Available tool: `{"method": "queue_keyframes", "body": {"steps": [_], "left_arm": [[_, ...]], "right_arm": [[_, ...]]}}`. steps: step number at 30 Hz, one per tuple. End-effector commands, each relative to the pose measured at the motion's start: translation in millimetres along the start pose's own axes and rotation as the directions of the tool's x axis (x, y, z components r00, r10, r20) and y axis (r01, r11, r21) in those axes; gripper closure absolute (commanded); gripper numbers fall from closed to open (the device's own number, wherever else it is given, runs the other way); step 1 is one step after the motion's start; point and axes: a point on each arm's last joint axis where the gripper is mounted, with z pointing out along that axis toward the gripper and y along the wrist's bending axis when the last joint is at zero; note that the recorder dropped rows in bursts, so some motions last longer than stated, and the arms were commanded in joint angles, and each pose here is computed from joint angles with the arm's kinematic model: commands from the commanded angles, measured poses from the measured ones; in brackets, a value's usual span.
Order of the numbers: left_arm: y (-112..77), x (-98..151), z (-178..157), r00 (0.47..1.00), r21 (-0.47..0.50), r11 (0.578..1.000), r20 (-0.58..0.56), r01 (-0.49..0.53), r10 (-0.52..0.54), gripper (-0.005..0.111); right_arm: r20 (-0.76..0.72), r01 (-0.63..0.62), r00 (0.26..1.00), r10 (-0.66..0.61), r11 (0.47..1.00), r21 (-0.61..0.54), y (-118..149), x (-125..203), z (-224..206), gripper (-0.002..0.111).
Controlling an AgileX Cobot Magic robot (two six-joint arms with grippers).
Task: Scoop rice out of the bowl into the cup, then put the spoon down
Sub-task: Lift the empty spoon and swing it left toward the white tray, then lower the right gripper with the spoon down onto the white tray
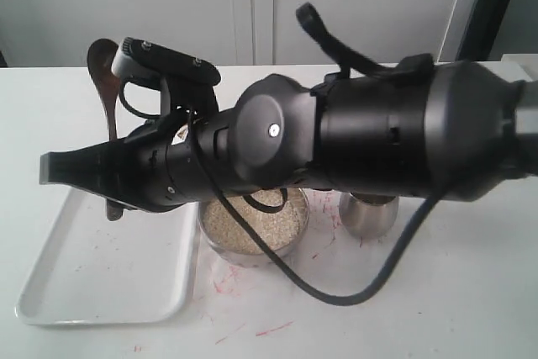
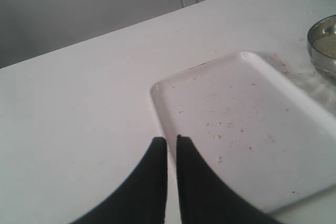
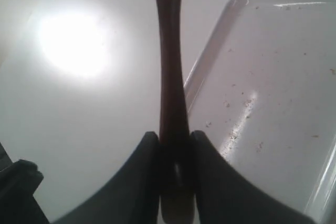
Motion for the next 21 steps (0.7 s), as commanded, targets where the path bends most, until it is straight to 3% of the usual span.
{"method": "queue_keyframes", "body": {"steps": [1, 21], "left_arm": [[0.2, -1.3, -0.1, 1.000, -0.002, 1.000, 0.005, 0.005, -0.005, 0.092], [0.2, -1.3, -0.1, 1.000, -0.002, 1.000, 0.005, 0.005, -0.005, 0.092]], "right_arm": [[0.000, -0.008, 1.000, 0.008, 1.000, 0.010, -1.7, 0.8, 16.9, 0.108], [-0.063, 0.012, 0.998, -0.011, 1.000, 0.023, -0.5, 16.6, 70.3, 0.108]]}}
